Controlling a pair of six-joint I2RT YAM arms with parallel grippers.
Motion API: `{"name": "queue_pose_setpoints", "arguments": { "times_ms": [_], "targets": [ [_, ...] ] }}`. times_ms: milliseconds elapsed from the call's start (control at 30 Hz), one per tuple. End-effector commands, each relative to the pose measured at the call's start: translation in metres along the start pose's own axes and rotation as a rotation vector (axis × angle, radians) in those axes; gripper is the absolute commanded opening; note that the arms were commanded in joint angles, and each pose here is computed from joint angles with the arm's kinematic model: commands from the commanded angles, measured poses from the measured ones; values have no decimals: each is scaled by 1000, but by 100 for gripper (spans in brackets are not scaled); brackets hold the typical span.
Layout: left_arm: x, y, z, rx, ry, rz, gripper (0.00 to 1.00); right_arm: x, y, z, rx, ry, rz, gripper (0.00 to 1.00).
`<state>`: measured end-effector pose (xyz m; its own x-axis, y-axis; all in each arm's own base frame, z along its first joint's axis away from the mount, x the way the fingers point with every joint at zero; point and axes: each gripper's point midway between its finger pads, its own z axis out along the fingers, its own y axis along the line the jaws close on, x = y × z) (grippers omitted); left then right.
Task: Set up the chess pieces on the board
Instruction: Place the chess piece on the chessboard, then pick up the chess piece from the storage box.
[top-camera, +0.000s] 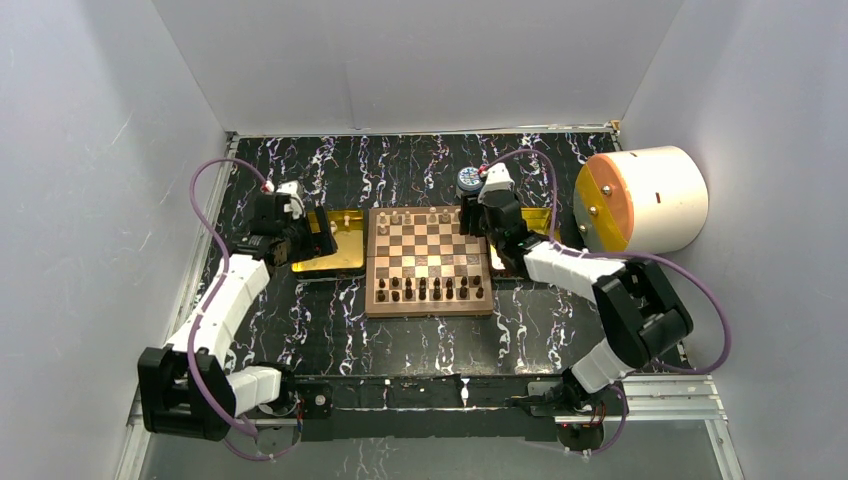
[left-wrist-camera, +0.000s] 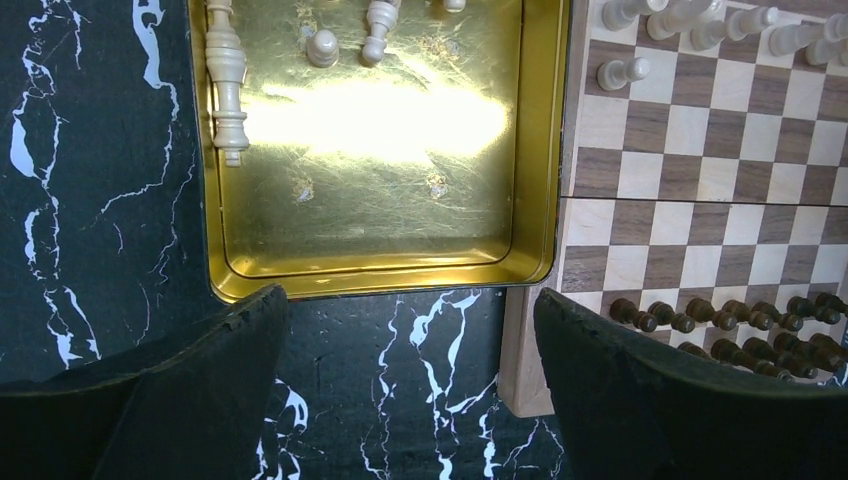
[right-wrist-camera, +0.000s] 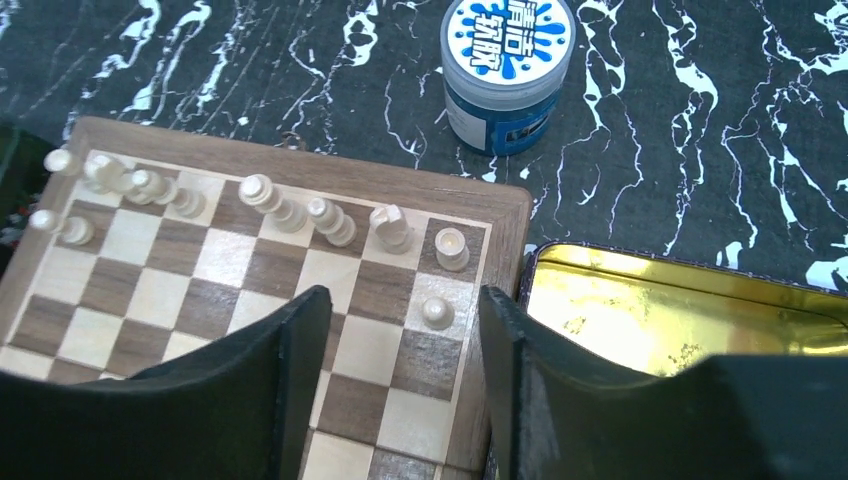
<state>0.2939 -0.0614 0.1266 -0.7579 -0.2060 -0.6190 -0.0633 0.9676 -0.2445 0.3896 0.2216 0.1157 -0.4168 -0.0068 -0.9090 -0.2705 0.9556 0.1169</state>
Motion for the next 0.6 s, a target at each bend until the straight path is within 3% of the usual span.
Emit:
{"name": "queue_pose_setpoints", "arguments": {
  "times_ms": [0, 167, 333, 433, 567],
  "targets": [
    [-14, -9, 0, 16, 38, 23, 86, -56, 18, -29, -92, -113, 40, 67],
    [-33, -5, 8, -41, 49, 31, 72, -76, 33, -67, -211, -152, 26, 75],
    [-47, 10, 32, -145, 67, 40, 54, -87, 34, -109, -269, -205, 32, 98],
    [-56, 19, 48, -204, 57, 38, 45, -90, 32, -128, -289, -235, 71, 99],
    [-69, 24, 64, -242, 29, 39, 41, -95, 31, -145, -309, -268, 102, 99]
  ]
}}
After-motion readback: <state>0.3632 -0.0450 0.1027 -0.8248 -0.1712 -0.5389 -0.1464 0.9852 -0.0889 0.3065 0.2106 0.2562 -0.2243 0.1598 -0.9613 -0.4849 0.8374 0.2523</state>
